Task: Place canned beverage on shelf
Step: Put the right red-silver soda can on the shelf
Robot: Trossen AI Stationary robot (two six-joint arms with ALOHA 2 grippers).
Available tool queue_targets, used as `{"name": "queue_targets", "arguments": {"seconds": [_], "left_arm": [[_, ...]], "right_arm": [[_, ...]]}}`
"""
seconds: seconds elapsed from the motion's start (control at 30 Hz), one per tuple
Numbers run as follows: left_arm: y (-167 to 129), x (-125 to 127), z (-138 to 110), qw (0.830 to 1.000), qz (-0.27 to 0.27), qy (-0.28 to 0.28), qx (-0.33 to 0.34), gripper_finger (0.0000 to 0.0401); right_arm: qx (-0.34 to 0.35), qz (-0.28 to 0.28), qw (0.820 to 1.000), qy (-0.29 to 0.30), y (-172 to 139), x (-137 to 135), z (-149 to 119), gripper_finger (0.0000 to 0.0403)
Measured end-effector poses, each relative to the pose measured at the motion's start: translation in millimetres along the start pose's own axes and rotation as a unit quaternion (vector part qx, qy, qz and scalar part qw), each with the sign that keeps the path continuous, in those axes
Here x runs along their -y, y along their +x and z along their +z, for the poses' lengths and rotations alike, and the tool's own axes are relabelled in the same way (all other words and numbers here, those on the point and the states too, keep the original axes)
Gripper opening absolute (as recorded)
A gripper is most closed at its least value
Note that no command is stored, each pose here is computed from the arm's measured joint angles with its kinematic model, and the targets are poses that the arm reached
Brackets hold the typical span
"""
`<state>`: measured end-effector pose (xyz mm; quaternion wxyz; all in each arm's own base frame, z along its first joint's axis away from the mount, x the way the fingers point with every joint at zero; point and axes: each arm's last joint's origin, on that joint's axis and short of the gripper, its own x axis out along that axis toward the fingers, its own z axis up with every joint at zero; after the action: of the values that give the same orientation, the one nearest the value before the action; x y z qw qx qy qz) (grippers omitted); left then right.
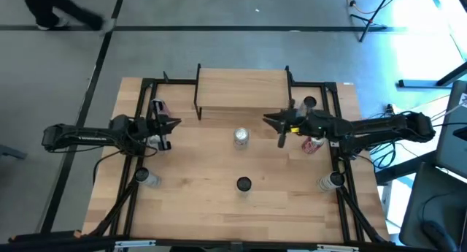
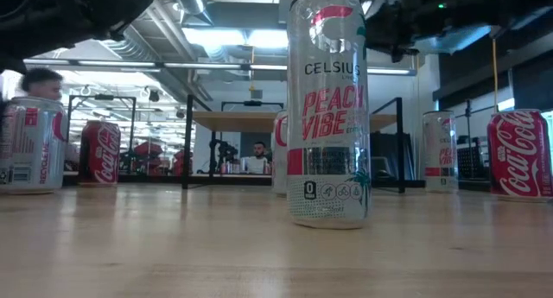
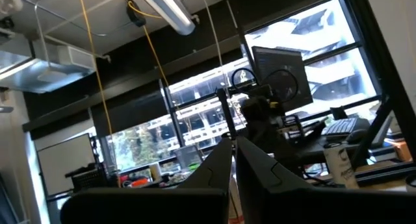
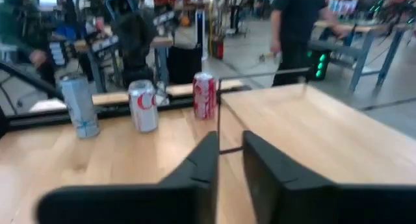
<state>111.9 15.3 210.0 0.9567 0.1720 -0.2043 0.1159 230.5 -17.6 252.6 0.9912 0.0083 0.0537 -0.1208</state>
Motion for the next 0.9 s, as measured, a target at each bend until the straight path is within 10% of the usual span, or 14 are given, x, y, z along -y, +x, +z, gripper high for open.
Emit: {"name": "queue_targets", "arguments": {"seconds": [0.43,0.9], "left_arm": [[0.4,0.5,-1.3,1.0,-0.002,0.005,-0.006,0.0005],[0.5,-0.3,-0.3,1.0,0.007,0.003,-0.003,0.0005]], "right_arm": [[-0.218,0.019,0.974,-0.064,74.8,-15.0,-17.9,0.0338],[-0.23,0.055,0.971,-0.027,85.0,-19.4,-18.0,0.0383]]}}
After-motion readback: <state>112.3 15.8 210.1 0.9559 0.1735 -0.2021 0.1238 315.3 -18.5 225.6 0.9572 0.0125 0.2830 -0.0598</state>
